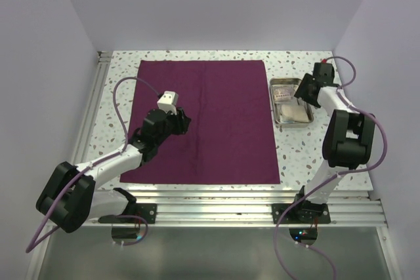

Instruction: Prepare the surgical pack

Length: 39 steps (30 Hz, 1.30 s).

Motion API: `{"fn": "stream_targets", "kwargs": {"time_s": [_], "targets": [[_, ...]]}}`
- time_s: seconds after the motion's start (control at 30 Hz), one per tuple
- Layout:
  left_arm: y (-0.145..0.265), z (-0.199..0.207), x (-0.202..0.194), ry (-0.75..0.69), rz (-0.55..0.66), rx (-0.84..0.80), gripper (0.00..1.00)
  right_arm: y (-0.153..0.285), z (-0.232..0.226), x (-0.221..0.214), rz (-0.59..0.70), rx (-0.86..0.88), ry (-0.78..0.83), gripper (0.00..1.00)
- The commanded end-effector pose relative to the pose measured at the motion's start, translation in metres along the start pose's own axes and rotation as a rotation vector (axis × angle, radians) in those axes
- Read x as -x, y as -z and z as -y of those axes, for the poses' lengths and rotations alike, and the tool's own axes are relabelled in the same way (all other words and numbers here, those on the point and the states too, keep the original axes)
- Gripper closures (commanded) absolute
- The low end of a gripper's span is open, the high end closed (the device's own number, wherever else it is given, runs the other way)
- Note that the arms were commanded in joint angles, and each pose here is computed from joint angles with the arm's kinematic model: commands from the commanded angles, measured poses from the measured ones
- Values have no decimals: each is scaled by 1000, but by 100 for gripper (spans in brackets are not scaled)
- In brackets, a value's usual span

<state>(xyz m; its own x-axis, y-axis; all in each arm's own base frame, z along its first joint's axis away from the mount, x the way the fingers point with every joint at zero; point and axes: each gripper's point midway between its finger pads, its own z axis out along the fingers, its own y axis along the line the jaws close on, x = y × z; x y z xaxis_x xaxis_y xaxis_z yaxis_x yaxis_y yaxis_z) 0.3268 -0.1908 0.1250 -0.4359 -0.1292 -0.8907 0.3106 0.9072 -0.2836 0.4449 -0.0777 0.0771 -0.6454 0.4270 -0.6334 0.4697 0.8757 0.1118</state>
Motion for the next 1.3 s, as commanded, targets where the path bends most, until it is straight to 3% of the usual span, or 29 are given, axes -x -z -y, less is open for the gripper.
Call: {"fn": "stream_targets", "kwargs": {"time_s": [0.0, 0.53, 0.83, 0.87, 1.07, 1.2, 1.23, 1.27], "targets": [[0, 7, 17, 18, 66, -23, 51, 11, 0, 45, 111, -13, 49, 35], [1, 4, 21, 11, 76, -9, 50, -35, 6, 35, 18, -37, 36, 37], [1, 3, 19, 10, 72, -6, 50, -40, 24, 20, -24, -68, -50, 63], [1, 4, 20, 10, 73, -8, 50, -38, 28, 21, -21, -72, -61, 73], [1, 4, 19, 10, 71, -7, 50, -31, 42, 14, -22, -71, -142, 94], [2, 4, 21, 10, 76, -9, 50, -19, 39, 15, 1, -37, -158, 89], [3, 4, 21, 10, 77, -9, 50, -19, 40, 10, -7, -36, -158, 73], [3, 3, 22, 11, 80, -5, 50, -18, 39, 12, 5, -34, -158, 65]]}}
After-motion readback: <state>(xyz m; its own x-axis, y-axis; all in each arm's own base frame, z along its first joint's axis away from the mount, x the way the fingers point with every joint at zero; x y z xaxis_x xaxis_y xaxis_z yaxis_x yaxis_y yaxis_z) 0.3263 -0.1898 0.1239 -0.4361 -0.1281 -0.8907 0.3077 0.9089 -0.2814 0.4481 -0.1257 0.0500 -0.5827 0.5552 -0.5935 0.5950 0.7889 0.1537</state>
